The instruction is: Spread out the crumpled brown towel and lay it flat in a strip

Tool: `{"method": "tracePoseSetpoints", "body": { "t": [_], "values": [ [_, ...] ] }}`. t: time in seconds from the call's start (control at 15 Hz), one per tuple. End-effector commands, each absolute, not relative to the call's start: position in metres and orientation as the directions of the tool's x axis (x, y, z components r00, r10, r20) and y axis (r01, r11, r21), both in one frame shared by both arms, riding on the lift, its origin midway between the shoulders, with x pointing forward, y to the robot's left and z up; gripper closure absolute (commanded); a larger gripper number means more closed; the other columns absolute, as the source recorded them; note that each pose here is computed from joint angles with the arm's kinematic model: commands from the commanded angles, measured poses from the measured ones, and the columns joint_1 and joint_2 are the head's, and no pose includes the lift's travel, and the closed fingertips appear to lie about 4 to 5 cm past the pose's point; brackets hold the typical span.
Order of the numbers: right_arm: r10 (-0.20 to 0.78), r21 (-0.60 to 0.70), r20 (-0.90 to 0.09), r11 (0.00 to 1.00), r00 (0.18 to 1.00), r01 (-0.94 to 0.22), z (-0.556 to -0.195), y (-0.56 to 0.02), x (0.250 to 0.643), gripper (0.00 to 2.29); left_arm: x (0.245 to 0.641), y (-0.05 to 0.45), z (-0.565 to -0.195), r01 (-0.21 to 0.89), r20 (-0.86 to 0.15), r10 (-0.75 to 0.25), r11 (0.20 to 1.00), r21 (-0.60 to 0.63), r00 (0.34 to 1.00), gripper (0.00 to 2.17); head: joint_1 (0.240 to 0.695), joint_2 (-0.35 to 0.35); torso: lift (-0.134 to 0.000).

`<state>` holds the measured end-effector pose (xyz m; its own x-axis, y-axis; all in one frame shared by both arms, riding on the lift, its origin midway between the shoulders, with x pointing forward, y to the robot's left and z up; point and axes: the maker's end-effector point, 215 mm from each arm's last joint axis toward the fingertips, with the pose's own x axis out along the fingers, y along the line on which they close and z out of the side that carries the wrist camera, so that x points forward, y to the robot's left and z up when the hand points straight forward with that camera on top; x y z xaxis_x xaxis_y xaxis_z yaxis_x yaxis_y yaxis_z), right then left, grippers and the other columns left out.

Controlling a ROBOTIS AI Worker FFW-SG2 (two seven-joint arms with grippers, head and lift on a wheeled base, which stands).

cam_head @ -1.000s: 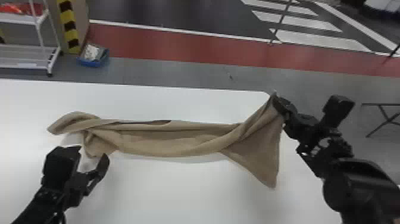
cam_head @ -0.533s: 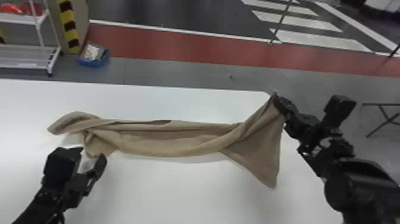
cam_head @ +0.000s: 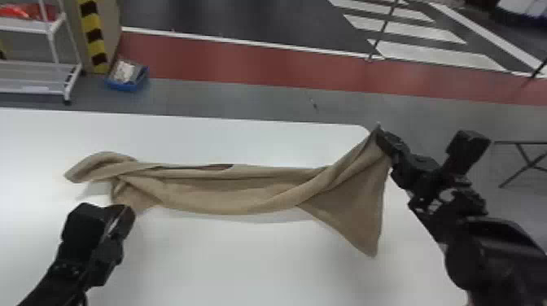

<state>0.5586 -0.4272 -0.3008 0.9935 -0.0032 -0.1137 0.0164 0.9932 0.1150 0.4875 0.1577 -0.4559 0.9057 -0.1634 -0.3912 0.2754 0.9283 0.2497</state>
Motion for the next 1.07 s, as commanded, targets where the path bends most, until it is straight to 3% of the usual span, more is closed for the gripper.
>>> {"method": "tracePoseSetpoints", "body": {
  "t": [0.0, 0.07, 0.13, 0.2, 0.27, 0.33, 0.4, 0.6, 1.0],
  "values": [
    [-0.001, 0.120, -0.109, 0.993, 0.994, 0.014, -0.299, -0.427, 0.558, 1.42, 0.484, 0.160, -0.461, 0.279, -0.408, -0.157, 0.925, 0.258, 0.899, 1.00, 0.695, -0.277, -0.124],
    [0.001, 0.120, -0.104, 0.993, 0.995, 0.012, -0.297, -0.427, 0.558, 1.42, 0.486, 0.161, -0.451, 0.261, -0.383, -0.148, 0.929, 0.263, 0.912, 1.32, 0.695, -0.277, -0.124],
    [0.002, 0.120, -0.104, 0.993, 0.995, 0.011, -0.296, -0.426, 0.558, 1.42, 0.489, 0.164, -0.441, 0.237, -0.361, -0.133, 0.936, 0.261, 0.923, 1.50, 0.695, -0.277, -0.124],
    [0.002, 0.120, -0.103, 0.993, 0.995, 0.011, -0.296, -0.426, 0.557, 1.42, 0.489, 0.163, -0.436, 0.237, -0.353, -0.136, 0.936, 0.261, 0.926, 1.50, 0.695, -0.272, -0.124],
    [0.001, 0.120, -0.104, 0.993, 0.995, 0.012, -0.297, -0.427, 0.557, 1.42, 0.488, 0.166, -0.434, 0.228, -0.348, -0.128, 0.937, 0.264, 0.929, 1.34, 0.695, -0.271, -0.124],
    [0.000, 0.120, -0.104, 0.993, 0.995, 0.013, -0.297, -0.427, 0.557, 1.42, 0.489, 0.166, -0.430, 0.220, -0.333, -0.125, 0.938, 0.266, 0.935, 0.75, 0.695, -0.270, -0.124],
    [0.000, 0.121, -0.104, 0.993, 0.995, 0.013, -0.297, -0.427, 0.557, 1.42, 0.489, 0.165, -0.430, 0.223, -0.334, -0.128, 0.938, 0.266, 0.934, 0.30, 0.695, -0.269, -0.124],
    [-0.002, 0.121, -0.105, 0.993, 0.994, 0.015, -0.298, -0.428, 0.557, 1.42, 0.485, 0.160, -0.438, 0.246, -0.354, -0.146, 0.935, 0.257, 0.924, 0.22, 0.695, -0.270, -0.124],
    [-0.001, 0.122, -0.105, 0.992, 0.995, 0.014, -0.298, -0.427, 0.556, 1.42, 0.487, 0.160, -0.453, 0.271, -0.395, -0.157, 0.929, 0.251, 0.905, 0.34, 0.695, -0.277, -0.124]
  ]
}}
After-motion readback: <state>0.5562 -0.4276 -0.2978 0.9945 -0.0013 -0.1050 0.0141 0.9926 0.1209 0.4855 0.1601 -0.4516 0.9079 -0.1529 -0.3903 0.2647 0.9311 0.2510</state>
